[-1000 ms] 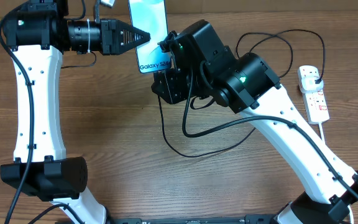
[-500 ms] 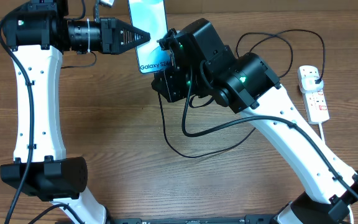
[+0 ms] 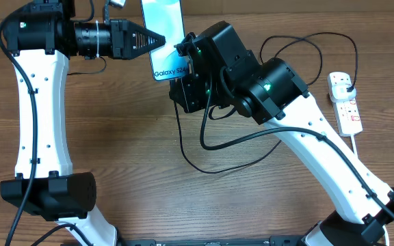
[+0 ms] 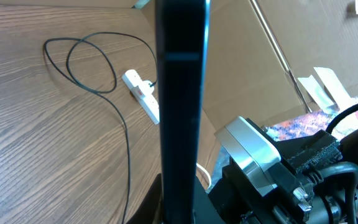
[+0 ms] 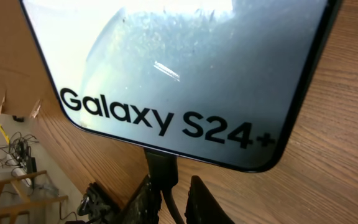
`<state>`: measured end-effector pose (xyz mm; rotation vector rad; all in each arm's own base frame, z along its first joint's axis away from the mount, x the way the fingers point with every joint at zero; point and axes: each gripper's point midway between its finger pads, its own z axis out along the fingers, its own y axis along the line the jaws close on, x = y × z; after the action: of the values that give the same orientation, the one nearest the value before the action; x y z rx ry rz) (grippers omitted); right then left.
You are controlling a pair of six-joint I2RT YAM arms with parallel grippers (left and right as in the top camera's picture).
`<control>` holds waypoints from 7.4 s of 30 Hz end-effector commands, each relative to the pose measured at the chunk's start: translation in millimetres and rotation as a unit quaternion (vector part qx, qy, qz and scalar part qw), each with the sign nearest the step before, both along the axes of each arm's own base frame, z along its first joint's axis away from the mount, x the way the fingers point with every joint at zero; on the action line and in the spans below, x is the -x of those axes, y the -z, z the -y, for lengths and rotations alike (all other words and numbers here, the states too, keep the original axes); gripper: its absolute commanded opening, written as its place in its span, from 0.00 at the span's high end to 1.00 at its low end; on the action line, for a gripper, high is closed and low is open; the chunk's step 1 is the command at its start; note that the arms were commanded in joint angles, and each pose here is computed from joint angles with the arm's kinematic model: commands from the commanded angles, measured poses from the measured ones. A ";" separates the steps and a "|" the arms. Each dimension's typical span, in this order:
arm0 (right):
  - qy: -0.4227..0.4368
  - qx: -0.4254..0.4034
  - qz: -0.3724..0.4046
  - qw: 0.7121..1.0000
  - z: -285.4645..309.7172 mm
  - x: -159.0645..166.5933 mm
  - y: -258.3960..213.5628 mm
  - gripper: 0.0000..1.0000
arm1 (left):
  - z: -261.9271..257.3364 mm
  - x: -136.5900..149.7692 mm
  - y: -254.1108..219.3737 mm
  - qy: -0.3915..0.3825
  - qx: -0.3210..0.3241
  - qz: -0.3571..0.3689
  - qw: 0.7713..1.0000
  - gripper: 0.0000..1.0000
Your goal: Plug charger to phone and switch on socket
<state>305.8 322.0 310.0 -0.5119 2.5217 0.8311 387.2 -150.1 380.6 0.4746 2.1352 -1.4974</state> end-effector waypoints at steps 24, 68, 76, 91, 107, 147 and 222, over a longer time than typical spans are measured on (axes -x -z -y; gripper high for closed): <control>0.008 -0.013 0.022 1.000 -4.0 -9.9 -12.1 0.96 | 5.7 8.4 -12.6 0.018 0.024 0.009 1.000 0.96; 0.019 -0.035 0.037 0.999 -9.3 -17.2 -22.7 0.90 | 2.7 10.5 -0.4 0.014 -0.008 0.013 1.000 0.95; 0.019 -0.022 0.022 0.999 -5.2 -12.2 -15.9 0.62 | -0.3 7.0 6.5 0.003 -0.030 0.013 0.999 0.96; 0.055 0.014 -0.022 0.998 29.9 -17.8 2.1 0.00 | -16.3 8.8 85.9 -0.043 -0.199 -0.083 0.975 0.96; 0.182 0.086 -0.125 0.972 157.0 -38.8 35.4 0.00 | 1.8 24.5 236.0 -0.049 -0.215 -0.238 0.946 0.96; 0.187 0.118 -0.162 0.962 163.6 -37.0 78.1 0.00 | 20.8 48.2 360.8 -0.063 -0.215 -0.326 0.919 0.91; 0.581 0.175 -0.229 0.761 538.4 -47.5 230.7 0.00 | -107.6 -5.3 128.2 -0.363 -0.389 -0.016 0.847 0.00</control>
<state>351.4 -219.1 98.4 1.2616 2.6114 -0.0830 392.2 -43.3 255.1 -0.1278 2.4622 -0.2109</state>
